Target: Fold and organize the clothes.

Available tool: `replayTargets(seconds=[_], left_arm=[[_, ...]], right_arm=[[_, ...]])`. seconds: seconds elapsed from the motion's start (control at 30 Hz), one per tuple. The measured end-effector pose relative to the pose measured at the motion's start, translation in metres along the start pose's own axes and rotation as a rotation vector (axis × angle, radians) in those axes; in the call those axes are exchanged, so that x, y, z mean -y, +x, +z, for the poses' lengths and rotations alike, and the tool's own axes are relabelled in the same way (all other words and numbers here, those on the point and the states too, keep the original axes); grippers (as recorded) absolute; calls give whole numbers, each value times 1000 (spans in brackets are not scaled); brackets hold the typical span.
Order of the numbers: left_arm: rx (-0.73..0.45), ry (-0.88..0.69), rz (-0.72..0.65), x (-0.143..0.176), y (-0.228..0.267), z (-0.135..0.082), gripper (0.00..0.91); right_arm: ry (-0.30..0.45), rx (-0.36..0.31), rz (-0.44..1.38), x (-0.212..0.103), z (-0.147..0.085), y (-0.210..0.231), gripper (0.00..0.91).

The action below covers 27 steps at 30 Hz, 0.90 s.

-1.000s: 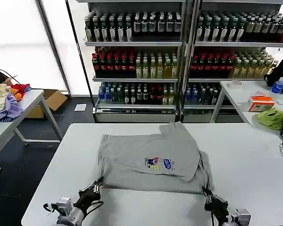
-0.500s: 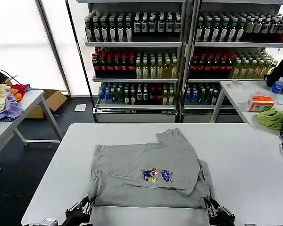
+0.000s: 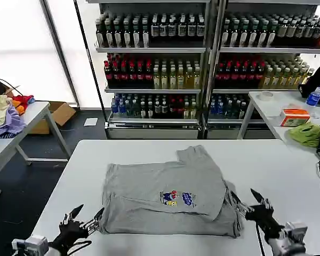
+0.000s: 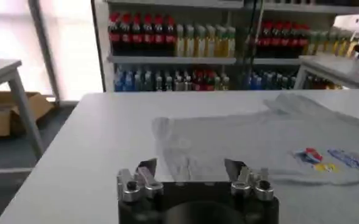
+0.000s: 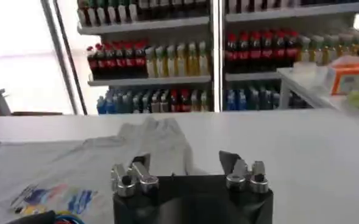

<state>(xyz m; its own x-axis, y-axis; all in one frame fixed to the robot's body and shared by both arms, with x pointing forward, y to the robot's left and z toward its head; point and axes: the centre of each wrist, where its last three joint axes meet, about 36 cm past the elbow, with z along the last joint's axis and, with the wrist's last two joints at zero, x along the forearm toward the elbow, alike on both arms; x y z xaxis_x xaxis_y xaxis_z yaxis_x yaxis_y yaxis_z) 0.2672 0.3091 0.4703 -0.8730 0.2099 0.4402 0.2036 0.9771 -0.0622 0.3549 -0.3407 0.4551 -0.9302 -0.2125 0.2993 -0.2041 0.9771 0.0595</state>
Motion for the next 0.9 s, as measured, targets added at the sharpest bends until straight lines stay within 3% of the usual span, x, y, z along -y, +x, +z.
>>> replayTargets(seconds=[0.47,0.9], left_arm=[[5,-65,121,-64,-139,-28,907],[-62,-87,107,-106,-241,-46,907]], right_arm=[[-17,-79,-107,29,-23,-172,907],[-53,-168,-127,13,-36,-267,907]])
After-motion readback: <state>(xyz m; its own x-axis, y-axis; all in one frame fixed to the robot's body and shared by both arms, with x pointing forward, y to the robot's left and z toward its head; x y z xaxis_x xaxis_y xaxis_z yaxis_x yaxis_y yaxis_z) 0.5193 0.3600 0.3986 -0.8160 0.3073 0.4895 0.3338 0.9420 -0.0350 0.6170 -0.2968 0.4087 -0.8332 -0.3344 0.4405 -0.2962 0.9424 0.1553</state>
